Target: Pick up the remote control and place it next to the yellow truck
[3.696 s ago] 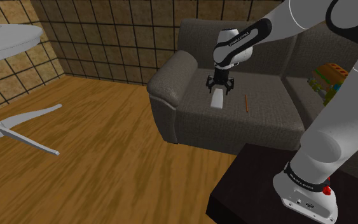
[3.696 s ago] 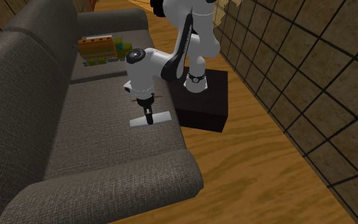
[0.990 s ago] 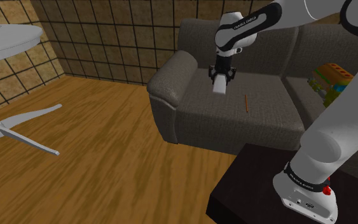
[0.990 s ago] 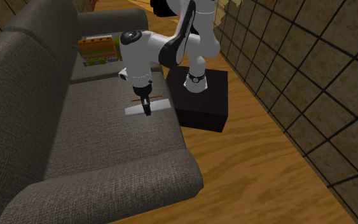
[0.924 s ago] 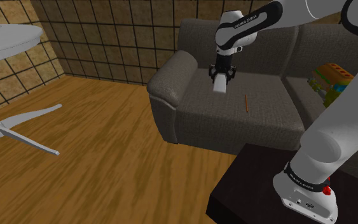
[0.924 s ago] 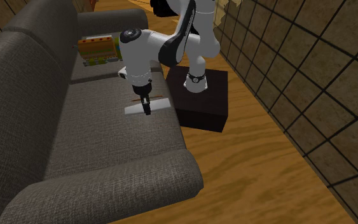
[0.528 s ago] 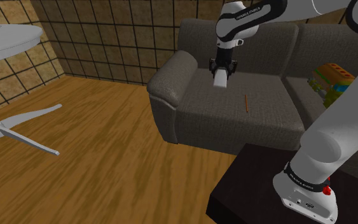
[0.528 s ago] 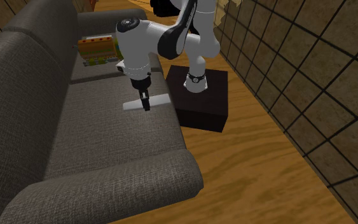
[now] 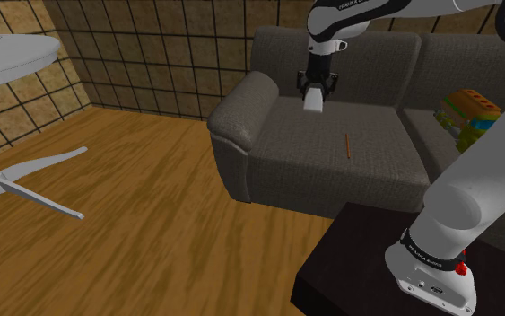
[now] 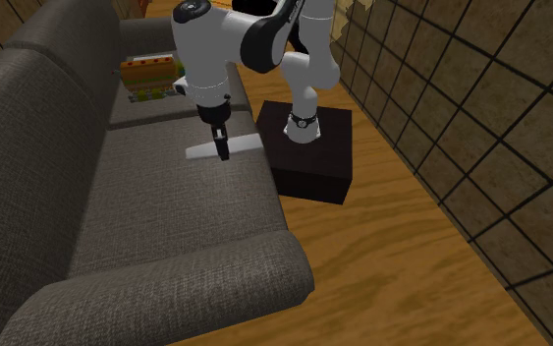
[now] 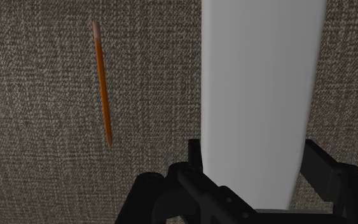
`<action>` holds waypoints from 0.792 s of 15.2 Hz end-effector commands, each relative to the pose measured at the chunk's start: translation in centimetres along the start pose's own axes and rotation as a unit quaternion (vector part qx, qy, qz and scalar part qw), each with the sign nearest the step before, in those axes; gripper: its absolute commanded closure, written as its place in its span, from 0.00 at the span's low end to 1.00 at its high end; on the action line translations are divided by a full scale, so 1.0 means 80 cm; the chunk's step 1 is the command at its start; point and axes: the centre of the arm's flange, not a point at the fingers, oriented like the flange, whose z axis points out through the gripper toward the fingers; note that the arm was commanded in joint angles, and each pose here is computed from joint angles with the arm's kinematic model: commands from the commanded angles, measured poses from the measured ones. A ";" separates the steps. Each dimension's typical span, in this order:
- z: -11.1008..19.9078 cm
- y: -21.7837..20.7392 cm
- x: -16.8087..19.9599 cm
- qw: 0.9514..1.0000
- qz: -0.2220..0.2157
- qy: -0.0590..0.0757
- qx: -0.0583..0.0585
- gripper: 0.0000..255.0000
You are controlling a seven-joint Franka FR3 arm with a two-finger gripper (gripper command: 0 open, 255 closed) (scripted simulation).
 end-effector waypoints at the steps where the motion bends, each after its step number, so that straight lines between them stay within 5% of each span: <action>1: -0.013 -0.001 0.000 1.000 0.000 0.000 0.000 1.00; 9: -0.059 0.000 0.000 1.000 0.000 0.000 0.000 1.00; 12: -0.059 0.036 0.034 1.000 0.000 0.000 0.000 1.00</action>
